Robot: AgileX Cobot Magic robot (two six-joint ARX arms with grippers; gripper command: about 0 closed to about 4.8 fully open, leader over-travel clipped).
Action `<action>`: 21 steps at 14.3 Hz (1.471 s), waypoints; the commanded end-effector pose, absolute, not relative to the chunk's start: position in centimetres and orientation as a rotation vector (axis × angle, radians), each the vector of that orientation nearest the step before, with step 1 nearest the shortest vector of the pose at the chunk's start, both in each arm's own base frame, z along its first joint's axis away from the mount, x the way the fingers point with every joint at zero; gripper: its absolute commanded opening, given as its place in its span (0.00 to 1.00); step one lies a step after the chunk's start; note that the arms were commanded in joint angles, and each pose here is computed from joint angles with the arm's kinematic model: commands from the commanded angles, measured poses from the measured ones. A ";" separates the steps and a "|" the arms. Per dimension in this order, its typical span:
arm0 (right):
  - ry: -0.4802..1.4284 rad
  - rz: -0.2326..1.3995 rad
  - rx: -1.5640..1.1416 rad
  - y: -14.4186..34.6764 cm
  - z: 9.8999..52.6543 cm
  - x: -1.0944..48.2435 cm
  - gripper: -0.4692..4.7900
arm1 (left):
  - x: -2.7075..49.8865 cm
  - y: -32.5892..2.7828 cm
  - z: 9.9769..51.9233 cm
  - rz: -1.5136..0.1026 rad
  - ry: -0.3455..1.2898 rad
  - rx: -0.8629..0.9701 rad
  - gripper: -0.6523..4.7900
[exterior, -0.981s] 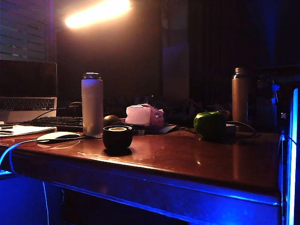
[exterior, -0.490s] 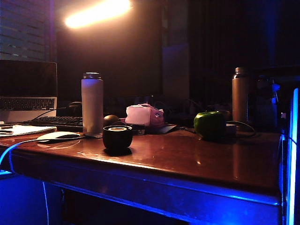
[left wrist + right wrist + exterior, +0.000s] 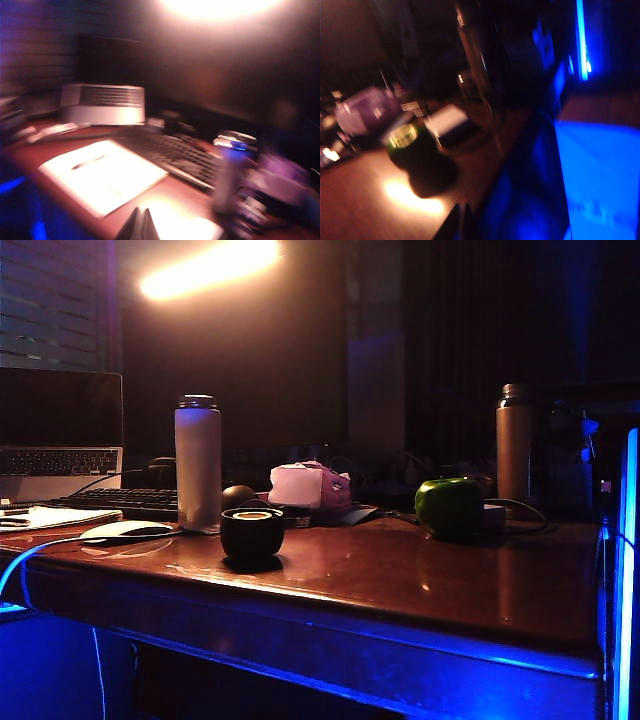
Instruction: Stack the black thermos bottle cap from the table onto the green apple.
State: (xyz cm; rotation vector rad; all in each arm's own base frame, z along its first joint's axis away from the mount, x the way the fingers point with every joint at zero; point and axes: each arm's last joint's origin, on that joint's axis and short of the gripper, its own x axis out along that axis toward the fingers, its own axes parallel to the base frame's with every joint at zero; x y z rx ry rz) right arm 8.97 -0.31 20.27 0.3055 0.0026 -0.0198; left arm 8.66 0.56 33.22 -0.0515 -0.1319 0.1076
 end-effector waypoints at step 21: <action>0.378 0.722 0.023 15.2 27.1 30.1 0.09 | 21.0 -3.4 42.9 -0.623 0.475 0.134 0.11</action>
